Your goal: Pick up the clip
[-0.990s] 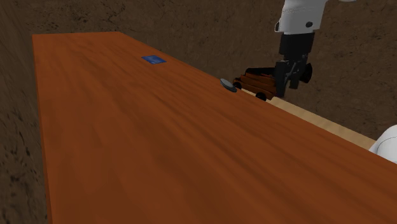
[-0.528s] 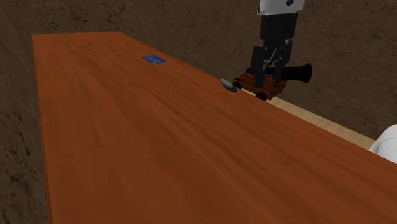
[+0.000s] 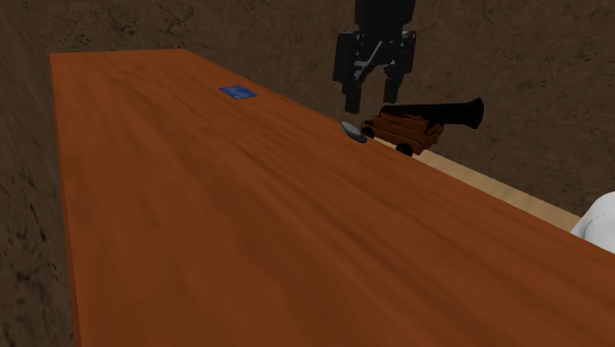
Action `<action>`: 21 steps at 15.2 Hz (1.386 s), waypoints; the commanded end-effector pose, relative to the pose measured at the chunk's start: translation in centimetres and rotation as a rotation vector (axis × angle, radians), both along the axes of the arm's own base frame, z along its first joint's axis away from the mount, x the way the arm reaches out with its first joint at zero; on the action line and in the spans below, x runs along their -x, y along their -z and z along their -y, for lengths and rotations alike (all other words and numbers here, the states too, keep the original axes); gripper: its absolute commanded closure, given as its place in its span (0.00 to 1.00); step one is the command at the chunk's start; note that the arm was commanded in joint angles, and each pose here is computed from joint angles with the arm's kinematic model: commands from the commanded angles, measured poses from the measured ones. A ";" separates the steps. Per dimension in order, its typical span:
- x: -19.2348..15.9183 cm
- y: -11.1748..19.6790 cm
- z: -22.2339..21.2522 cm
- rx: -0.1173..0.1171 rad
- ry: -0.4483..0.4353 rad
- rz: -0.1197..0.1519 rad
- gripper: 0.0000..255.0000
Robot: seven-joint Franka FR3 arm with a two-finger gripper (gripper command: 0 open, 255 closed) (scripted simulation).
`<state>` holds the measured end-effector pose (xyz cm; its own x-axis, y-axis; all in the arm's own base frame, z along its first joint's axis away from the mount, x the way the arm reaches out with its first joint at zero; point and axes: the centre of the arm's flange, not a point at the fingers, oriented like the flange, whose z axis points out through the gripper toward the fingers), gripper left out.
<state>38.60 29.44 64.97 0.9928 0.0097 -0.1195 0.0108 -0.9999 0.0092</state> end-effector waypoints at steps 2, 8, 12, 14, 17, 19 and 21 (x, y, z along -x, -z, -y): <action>-1.0 -1.5 -3.1 -0.005 0.007 0.016 0.00; -1.0 1.7 -3.1 -0.005 0.007 0.016 0.00; -1.0 2.5 -3.0 -0.005 0.007 0.016 1.00; -1.0 2.4 -3.1 -0.005 0.007 0.016 1.00; -1.0 2.5 -3.1 -0.005 0.007 0.016 1.00; -1.0 2.5 -3.1 -0.005 0.007 0.016 1.00; -1.0 2.5 -3.1 -0.005 0.007 0.016 1.00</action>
<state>39.62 32.47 62.54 0.9948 0.0019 -0.1016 0.0024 -1.0000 0.0042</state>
